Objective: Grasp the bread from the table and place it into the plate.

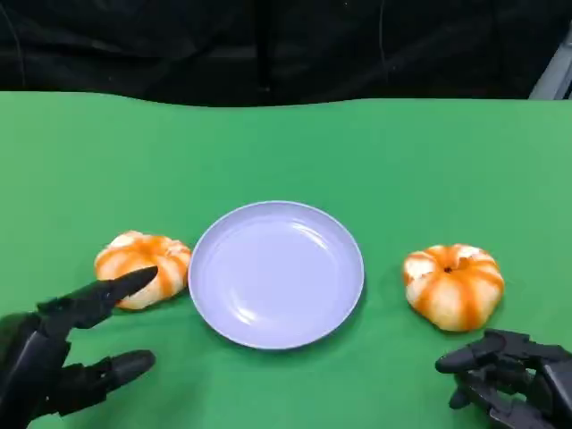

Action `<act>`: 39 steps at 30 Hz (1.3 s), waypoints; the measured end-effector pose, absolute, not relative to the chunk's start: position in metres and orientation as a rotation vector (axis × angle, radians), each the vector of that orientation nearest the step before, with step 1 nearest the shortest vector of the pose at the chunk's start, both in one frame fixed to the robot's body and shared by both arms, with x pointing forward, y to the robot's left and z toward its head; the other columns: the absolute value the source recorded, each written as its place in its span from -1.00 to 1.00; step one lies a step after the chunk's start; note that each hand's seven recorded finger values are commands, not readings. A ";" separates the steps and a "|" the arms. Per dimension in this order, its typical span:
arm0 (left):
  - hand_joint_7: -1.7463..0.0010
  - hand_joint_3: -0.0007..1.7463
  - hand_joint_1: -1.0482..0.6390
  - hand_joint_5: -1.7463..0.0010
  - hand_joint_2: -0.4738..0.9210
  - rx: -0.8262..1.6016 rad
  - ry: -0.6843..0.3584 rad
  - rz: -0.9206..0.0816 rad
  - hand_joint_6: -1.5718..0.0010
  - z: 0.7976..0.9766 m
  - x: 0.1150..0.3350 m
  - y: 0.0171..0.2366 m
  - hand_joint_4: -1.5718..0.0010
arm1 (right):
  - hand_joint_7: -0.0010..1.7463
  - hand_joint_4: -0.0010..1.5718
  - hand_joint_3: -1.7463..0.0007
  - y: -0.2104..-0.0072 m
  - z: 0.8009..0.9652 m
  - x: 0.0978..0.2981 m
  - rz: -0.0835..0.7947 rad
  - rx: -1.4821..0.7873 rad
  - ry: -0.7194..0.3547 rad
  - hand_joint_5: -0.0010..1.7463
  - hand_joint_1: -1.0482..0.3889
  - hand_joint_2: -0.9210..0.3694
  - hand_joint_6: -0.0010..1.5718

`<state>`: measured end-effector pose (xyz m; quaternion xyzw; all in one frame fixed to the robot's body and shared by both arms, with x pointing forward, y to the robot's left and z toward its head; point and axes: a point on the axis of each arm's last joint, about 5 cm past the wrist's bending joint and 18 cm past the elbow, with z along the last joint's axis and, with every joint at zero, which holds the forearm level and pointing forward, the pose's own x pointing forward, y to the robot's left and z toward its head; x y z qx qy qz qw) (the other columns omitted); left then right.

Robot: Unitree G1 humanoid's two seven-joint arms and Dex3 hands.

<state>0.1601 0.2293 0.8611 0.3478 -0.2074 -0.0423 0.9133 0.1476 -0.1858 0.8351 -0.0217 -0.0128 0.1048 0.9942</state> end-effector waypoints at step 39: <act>1.00 -0.91 -0.60 1.00 1.00 1.053 -0.341 -0.164 0.19 0.836 0.206 0.225 0.26 | -0.15 -0.06 0.56 -0.185 0.833 0.147 0.211 -0.045 -0.015 0.51 0.49 -1.00 0.14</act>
